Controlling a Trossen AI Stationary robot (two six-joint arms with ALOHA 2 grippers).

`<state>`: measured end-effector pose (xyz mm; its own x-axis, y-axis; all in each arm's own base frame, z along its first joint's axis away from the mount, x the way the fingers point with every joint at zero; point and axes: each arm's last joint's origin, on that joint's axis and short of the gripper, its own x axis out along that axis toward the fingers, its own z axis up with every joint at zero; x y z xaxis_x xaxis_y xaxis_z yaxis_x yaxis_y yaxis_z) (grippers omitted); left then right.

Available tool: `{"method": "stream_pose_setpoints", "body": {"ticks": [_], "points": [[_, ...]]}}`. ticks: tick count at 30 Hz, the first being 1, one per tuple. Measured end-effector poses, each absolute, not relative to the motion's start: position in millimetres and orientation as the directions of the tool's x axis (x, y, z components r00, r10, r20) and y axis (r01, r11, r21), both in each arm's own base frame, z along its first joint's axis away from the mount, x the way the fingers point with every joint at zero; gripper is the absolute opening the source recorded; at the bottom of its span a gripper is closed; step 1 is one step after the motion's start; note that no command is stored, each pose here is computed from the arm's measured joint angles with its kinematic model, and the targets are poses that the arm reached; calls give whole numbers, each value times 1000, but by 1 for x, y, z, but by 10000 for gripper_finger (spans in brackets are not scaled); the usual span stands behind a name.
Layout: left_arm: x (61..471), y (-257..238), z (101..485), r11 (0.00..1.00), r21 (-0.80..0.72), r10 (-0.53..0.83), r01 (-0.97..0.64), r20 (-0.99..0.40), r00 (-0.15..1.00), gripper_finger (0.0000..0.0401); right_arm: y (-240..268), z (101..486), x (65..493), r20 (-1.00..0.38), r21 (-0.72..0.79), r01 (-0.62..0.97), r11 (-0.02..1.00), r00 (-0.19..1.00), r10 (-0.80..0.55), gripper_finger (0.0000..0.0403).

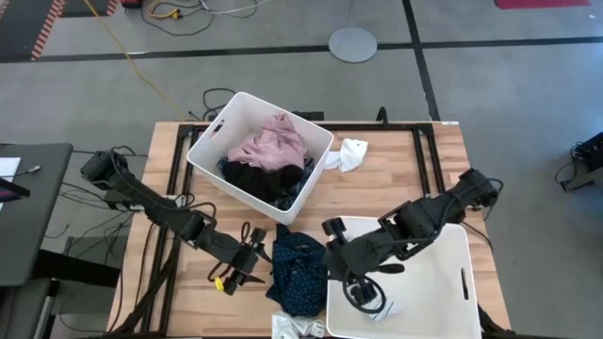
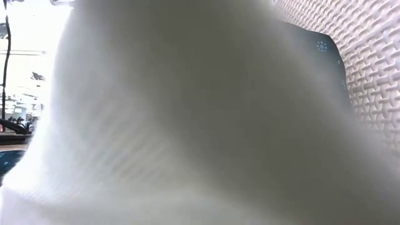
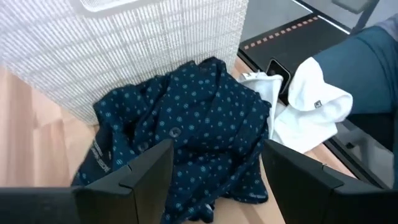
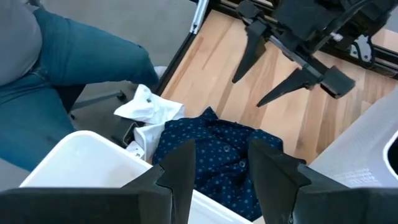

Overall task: Sort clothes
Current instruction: Put the dark blue circle dotted polo shirt into the top white laundry bin

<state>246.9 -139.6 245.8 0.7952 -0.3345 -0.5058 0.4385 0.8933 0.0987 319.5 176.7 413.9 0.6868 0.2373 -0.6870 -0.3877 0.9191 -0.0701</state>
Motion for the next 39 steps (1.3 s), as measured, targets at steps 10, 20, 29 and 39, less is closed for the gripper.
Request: {"method": "stream_pose_setpoints", "body": {"ticks": [10,20,29,39], "points": [[244,-145,247,897,174,-280,406,-487,827,240,180,413,318,-689,-66,-394,917,683,243,166],[245,-145,249,893,215,-261,395,-468,844,240,182,393,321,-736,-73,-397,915,641,220,166],[274,-162,214,853,323,-242,409,-450,860,240,186,393,320,-722,-78,-413,907,651,234,166],[304,-151,182,888,273,-226,369,-438,870,308,188,393,319,-722,-72,-414,908,650,239,166]]}}
